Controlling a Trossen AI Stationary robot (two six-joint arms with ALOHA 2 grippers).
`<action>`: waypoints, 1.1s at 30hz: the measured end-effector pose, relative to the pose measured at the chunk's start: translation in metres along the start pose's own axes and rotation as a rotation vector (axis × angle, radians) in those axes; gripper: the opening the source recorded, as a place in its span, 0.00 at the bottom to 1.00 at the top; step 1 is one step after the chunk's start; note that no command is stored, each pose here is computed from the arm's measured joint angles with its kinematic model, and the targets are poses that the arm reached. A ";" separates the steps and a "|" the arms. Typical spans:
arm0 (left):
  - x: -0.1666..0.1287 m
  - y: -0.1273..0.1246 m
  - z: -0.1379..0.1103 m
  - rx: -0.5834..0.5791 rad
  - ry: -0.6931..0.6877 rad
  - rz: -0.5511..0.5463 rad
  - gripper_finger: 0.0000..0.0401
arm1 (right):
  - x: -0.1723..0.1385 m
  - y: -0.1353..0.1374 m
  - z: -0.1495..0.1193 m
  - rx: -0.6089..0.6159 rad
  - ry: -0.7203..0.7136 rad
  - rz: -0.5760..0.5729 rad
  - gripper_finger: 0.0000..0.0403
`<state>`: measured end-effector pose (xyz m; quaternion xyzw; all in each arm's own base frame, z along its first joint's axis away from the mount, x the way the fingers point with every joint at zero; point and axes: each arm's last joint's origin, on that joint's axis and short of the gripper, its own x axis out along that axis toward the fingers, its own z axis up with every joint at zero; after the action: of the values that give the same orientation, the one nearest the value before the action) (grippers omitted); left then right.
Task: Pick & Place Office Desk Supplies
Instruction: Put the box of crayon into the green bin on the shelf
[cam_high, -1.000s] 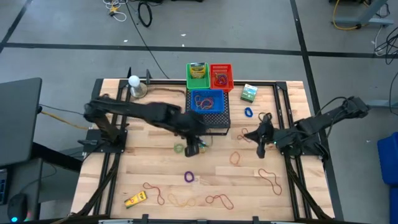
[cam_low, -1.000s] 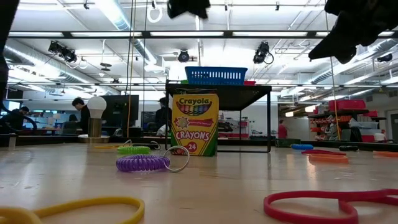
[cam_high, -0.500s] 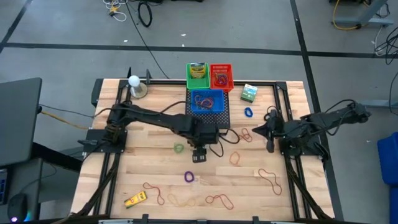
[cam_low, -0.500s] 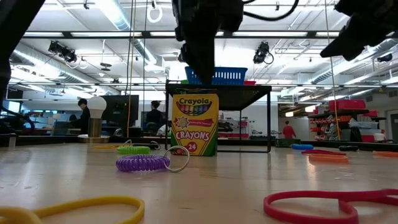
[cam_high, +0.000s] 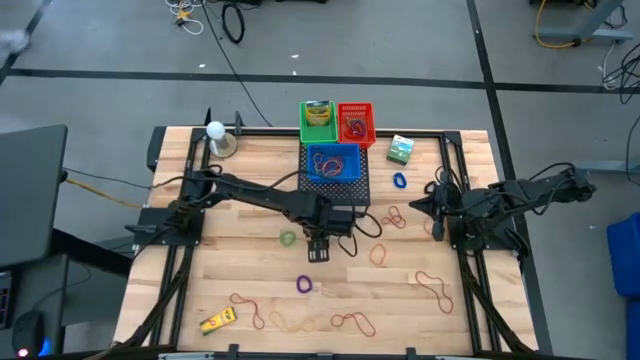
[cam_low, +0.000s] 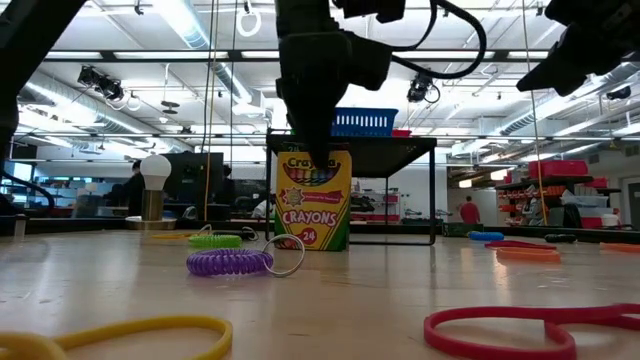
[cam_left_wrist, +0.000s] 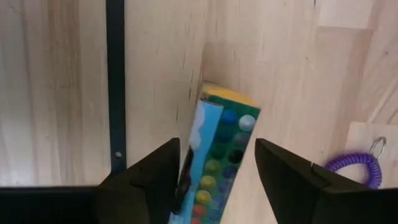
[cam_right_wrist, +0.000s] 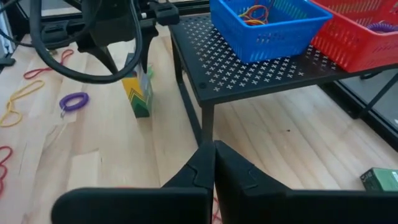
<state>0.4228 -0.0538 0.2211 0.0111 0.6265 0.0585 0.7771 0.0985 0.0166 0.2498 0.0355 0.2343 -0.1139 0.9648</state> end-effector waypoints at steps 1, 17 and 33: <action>0.000 0.000 0.000 0.000 0.000 0.000 0.51 | 0.000 0.000 0.000 0.000 0.000 0.000 0.02; -0.072 0.008 0.015 0.042 -0.157 -0.004 0.17 | 0.000 0.000 0.000 -0.006 -0.005 -0.005 0.02; -0.261 0.157 -0.052 -0.328 -0.608 0.172 0.17 | 0.000 0.000 0.005 0.117 -0.060 -0.045 0.02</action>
<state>0.3057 0.0713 0.4778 -0.0441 0.3457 0.2174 0.9118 0.1010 0.0157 0.2542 0.0830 0.1989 -0.1499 0.9649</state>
